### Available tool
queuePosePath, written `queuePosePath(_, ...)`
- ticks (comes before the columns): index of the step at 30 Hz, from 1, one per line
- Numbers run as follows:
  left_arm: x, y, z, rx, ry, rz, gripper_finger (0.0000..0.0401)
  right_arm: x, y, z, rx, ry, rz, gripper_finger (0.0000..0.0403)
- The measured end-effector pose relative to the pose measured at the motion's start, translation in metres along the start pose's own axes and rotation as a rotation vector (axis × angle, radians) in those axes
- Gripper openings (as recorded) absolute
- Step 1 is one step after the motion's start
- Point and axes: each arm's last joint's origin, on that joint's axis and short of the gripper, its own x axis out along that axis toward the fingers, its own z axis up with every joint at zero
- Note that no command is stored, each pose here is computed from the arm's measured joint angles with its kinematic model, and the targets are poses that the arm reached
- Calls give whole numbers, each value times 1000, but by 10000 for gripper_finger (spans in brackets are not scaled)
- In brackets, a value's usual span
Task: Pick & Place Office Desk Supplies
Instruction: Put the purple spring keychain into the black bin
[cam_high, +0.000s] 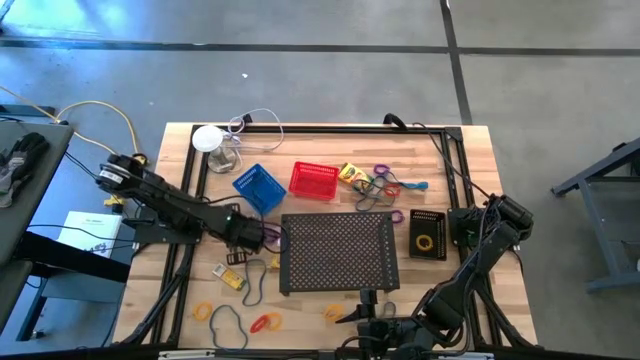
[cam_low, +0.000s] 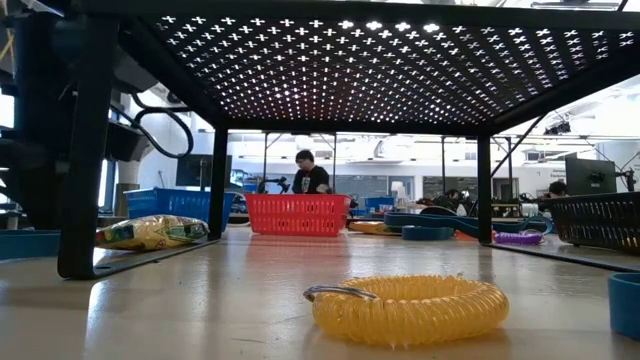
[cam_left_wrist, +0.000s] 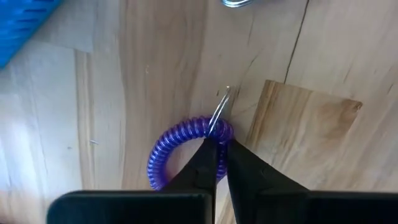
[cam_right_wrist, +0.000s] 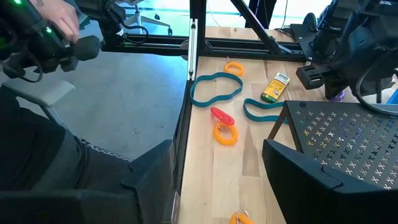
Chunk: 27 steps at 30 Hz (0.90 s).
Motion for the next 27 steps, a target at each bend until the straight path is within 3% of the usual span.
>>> queuePosePath(3, -13, -5, 2, 15, -39, 35, 9, 0, 0, 0, -3, 0, 0, 236)
queuePosePath(13, -115, -27, 5, 48, -168, 82, 6, 2, -3, 1, -8, 7, -7, 236)
queuePosePath(17, -155, -48, 10, 114, -356, -49, 5, 4, -6, 0, -13, 16, -17, 236)
queuePosePath(20, -180, -68, 16, 201, -522, -221, 5, 6, -9, 2, -12, 19, -28, 236)
queuePosePath(27, -224, -102, 29, 316, -949, -513, 4, 17, -24, 7, -60, 20, -75, 236)
